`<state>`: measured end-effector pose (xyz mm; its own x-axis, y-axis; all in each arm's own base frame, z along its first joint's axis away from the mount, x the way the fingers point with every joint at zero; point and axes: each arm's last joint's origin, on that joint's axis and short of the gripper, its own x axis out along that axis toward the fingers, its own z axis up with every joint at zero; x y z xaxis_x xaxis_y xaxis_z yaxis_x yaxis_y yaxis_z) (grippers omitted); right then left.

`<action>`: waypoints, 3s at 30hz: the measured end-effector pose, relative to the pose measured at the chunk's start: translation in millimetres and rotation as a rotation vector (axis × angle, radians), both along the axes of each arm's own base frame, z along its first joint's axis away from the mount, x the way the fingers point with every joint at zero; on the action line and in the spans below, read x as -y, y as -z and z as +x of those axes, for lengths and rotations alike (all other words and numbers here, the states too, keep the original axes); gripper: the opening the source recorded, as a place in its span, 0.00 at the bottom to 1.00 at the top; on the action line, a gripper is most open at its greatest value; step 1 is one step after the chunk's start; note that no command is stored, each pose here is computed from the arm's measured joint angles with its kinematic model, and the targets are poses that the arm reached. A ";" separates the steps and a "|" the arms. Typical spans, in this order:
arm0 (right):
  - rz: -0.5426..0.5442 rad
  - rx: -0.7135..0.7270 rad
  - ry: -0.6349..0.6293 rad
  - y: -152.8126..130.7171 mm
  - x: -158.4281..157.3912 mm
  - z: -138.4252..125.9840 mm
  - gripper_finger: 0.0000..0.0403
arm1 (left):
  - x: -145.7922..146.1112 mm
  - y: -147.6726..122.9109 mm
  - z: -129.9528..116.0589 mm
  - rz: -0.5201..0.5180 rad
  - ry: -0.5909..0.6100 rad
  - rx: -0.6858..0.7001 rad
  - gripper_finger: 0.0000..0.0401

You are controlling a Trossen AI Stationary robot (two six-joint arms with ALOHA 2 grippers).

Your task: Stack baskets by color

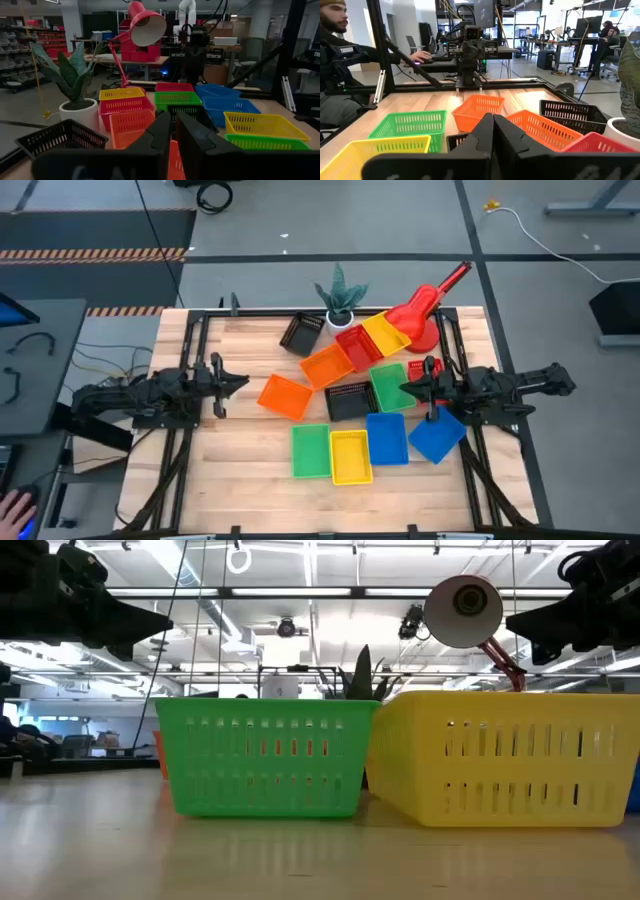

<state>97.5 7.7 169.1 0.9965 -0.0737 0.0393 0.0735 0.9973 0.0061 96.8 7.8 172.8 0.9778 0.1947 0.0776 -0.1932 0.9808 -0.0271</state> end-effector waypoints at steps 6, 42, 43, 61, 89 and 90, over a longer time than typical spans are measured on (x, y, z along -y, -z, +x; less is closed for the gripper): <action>0.000 0.000 0.000 0.0 0.0 0.0 0.03 | 0.0 0.1 0.0 0.000 0.000 -0.001 0.08; 0.000 0.000 0.000 -0.1 0.0 0.0 0.03 | 0.0 0.1 0.0 0.000 0.000 -0.001 0.08; 0.000 0.000 0.000 0.0 0.0 0.0 0.03 | 0.0 0.1 0.0 0.000 0.000 0.000 0.08; 0.000 0.000 0.000 0.0 0.0 0.0 0.03 | 0.0 0.0 0.0 0.000 0.000 0.000 0.09; 0.272 0.010 0.246 -68.9 18.5 73.9 0.02 | 0.0 0.1 0.0 0.000 0.000 -0.001 0.06; 0.257 -0.058 0.256 -69.5 23.5 87.5 0.03 | 0.0 0.1 0.0 0.000 0.000 -0.001 0.07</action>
